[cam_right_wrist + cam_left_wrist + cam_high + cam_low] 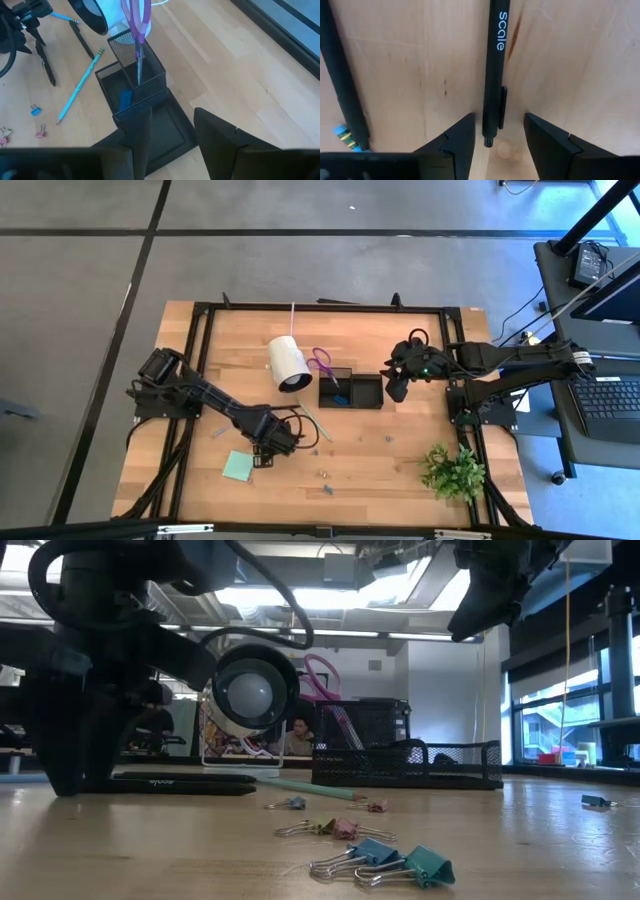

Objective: Pick and place office supplies into organizer
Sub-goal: Put the bottom black pen into the black desk organizer

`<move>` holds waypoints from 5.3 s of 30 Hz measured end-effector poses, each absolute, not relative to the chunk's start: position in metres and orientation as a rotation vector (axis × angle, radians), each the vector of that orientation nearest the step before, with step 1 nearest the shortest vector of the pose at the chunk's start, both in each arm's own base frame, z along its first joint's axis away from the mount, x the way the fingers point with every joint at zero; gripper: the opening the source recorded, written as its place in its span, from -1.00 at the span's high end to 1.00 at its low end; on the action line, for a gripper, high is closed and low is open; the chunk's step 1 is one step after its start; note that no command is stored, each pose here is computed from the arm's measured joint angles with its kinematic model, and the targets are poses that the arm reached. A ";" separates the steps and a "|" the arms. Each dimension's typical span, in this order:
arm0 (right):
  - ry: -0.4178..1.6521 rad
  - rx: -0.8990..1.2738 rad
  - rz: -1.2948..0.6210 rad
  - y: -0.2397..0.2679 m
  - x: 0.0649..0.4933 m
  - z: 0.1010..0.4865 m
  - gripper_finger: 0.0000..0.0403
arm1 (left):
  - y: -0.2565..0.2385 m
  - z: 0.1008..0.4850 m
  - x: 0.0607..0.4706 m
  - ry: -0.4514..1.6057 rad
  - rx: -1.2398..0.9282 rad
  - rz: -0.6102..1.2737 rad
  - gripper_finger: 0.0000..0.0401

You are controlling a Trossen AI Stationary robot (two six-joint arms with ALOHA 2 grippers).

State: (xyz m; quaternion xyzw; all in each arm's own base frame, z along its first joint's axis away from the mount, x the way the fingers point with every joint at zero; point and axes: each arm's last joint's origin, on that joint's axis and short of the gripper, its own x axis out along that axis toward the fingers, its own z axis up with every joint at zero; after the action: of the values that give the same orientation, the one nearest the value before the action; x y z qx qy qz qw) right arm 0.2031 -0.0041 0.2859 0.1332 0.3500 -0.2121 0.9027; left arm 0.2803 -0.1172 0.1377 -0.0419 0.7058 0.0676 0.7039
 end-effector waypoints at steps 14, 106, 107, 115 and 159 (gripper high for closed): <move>0.729 0.253 -0.430 -0.004 0.203 0.286 0.25 | -0.115 0.136 0.282 1.564 -0.112 0.158 0.47; 0.332 0.883 -0.002 -0.007 0.266 0.307 0.25 | -0.054 0.331 0.362 0.886 1.577 0.129 0.72; 0.332 0.885 0.005 -0.007 0.267 0.306 0.25 | -0.053 0.332 0.363 0.877 1.569 0.140 0.72; 0.317 0.883 0.014 -0.007 0.271 0.305 0.25 | -0.043 0.336 0.367 0.856 1.556 0.189 0.72; 0.299 0.835 -0.003 -0.018 0.270 0.306 0.76 | -0.053 0.350 0.354 0.834 1.534 0.254 0.24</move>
State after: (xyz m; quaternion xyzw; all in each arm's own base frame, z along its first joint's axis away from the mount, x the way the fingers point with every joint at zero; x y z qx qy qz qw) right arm 0.2700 -0.0175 0.3057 0.4037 0.1447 -0.0014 0.9034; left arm 0.3540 -0.0534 0.3500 0.6712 0.3648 0.1110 0.6356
